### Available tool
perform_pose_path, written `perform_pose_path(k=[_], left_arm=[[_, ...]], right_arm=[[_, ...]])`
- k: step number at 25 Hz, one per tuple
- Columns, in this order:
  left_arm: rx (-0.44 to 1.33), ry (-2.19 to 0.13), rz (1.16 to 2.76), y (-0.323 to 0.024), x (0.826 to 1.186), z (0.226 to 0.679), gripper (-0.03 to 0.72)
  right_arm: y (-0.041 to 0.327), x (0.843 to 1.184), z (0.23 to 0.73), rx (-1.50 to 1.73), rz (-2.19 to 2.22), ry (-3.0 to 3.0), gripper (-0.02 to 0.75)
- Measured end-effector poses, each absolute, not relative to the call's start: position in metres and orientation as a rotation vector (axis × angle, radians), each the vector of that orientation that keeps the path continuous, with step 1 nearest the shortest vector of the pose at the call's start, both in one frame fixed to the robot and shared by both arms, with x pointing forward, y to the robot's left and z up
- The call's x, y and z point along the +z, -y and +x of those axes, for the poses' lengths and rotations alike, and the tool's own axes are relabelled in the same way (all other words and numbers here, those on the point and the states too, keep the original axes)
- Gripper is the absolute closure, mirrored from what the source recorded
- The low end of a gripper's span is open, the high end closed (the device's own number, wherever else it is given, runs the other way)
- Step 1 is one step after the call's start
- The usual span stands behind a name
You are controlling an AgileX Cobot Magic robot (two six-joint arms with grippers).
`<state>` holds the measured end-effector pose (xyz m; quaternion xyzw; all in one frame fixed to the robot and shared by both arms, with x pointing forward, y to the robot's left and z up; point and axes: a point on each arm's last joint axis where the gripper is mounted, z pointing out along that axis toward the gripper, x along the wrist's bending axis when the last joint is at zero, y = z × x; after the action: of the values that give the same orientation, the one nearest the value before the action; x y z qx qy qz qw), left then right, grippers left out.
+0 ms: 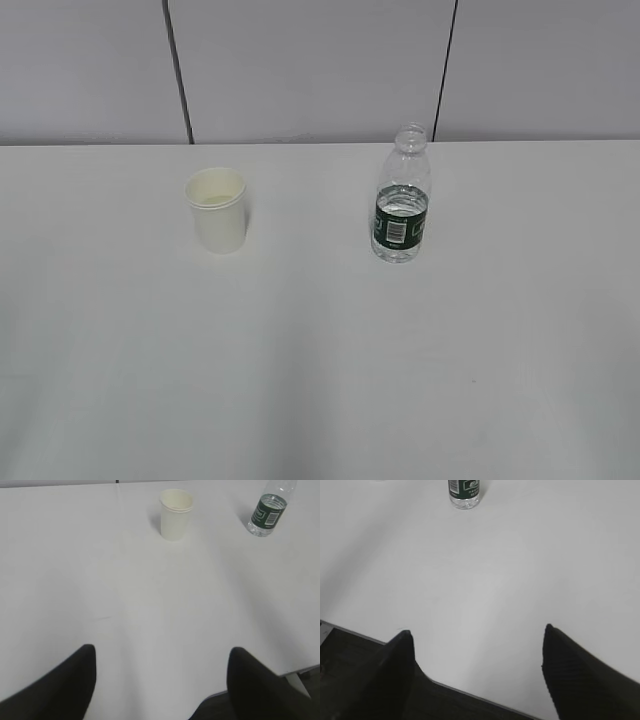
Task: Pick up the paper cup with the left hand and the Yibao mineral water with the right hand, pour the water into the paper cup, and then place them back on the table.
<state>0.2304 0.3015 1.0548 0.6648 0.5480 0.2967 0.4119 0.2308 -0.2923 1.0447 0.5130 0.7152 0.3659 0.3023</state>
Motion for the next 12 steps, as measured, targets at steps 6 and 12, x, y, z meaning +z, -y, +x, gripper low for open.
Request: perform_pose_path(k=[6, 12], left_arm=[[0.797, -1.439, 1.623, -0.3014, 1.0545, 0.2288, 0.192], [0.802, -1.441, 1.623, -0.3018, 1.0545, 0.2288, 0.192]], right_arm=[[0.2917, 1.0448, 0.2316, 0.923, 1.435, -1.815, 0.153], [0.2917, 1.0449, 0.2318, 0.917, 1.442, -1.803, 0.153]])
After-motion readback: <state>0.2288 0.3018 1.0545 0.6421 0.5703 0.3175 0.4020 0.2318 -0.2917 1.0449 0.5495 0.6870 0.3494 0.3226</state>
